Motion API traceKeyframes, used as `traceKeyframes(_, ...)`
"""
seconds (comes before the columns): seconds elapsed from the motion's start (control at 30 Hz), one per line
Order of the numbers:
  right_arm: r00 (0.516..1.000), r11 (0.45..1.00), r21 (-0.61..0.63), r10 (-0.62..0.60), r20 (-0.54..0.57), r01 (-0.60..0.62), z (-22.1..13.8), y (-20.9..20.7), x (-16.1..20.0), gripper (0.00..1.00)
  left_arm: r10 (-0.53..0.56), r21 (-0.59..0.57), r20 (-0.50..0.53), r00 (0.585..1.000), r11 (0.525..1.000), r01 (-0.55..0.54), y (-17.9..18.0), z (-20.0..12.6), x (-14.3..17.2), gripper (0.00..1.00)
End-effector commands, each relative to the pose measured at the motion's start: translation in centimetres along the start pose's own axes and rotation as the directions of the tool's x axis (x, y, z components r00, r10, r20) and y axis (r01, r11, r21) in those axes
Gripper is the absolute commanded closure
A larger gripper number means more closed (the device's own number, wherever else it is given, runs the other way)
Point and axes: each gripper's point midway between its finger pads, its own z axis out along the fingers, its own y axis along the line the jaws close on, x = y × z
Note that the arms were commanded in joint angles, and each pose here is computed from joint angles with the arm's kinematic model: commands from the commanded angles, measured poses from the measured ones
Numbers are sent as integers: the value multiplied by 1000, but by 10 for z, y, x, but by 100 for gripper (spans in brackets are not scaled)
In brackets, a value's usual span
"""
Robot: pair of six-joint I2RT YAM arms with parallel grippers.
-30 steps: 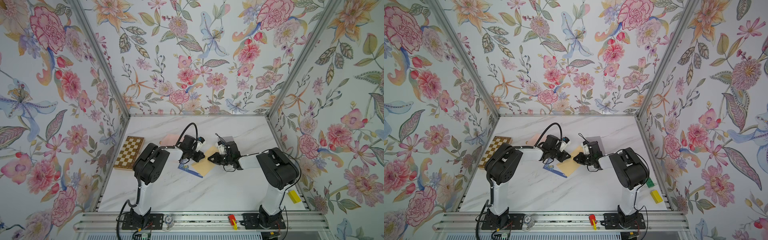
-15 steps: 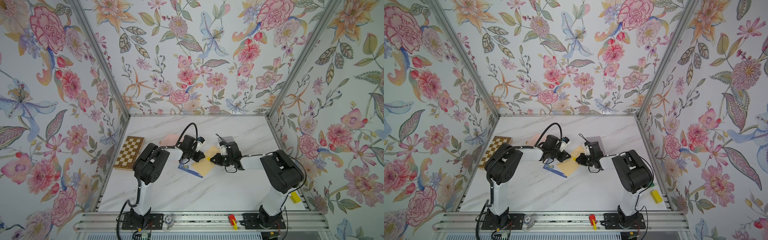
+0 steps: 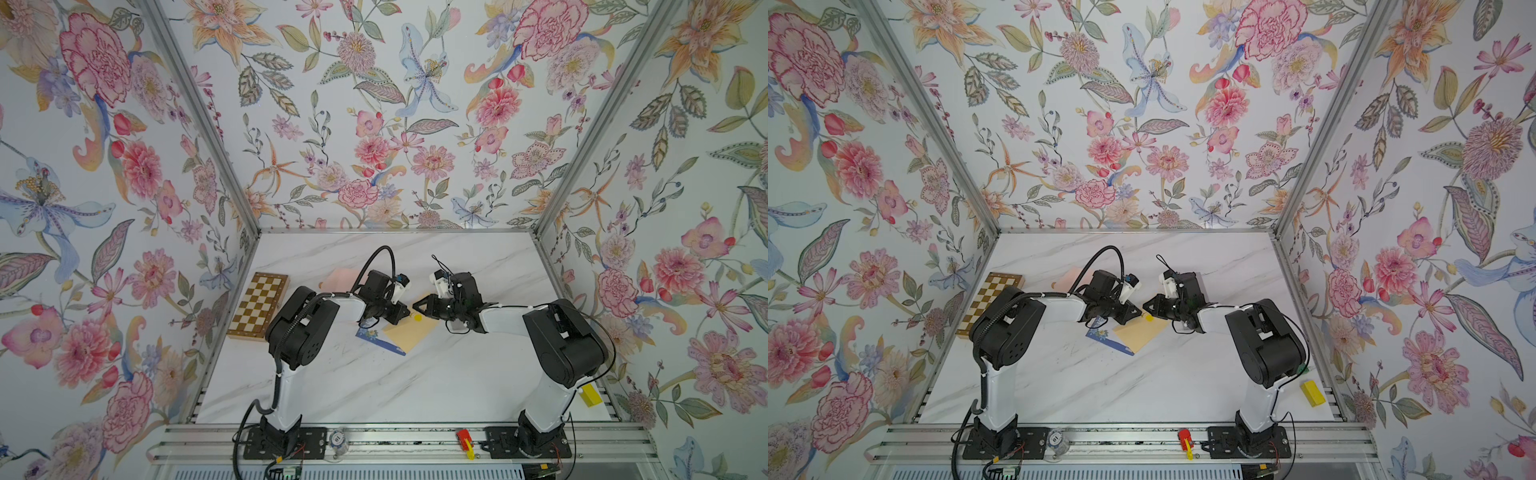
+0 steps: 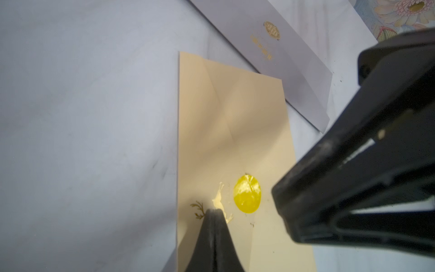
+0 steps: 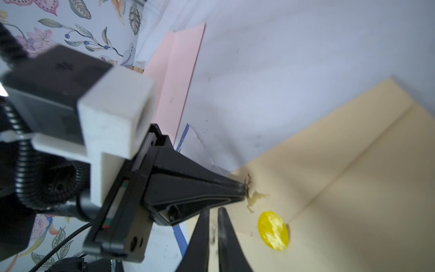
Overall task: Fold the letter paper in half and place it into the envelope
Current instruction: Fold the envelope flap on the envelope.
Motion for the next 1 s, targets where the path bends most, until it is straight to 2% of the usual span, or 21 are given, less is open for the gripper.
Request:
traceKeyframes(0.0,997,995,80,58,-57,-53,10,-27,19,88,-49,-68,-121,991,997,41,12,6,45,100)
traceKeyframes(0.17,989,989,120,104,-106,-91,16,-43,37,88,-48,-53,-107,993,998,43,9,6,43,100)
traceKeyframes(0.43,975,943,308,176,-138,-127,-7,-91,73,88,-48,-65,-118,992,997,40,12,4,46,100)
traceKeyframes(0.6,980,947,298,159,-117,-118,-20,-91,74,86,-38,-55,-115,993,998,32,9,2,44,100)
traceKeyframes(0.67,985,956,277,134,-111,-98,-23,-85,68,85,-24,-31,-84,996,999,22,3,-2,32,82)
traceKeyframes(0.73,988,965,248,111,-107,-82,-24,-77,62,84,-3,7,-41,999,1000,4,-8,-9,16,74)
traceKeyframes(0.87,992,976,217,56,-110,-31,-30,-60,50,80,32,44,25,999,998,-34,-23,-23,-16,67)
traceKeyframes(0.97,992,973,231,30,-125,0,-39,-54,47,76,37,31,27,999,999,-38,-22,-26,-26,65)
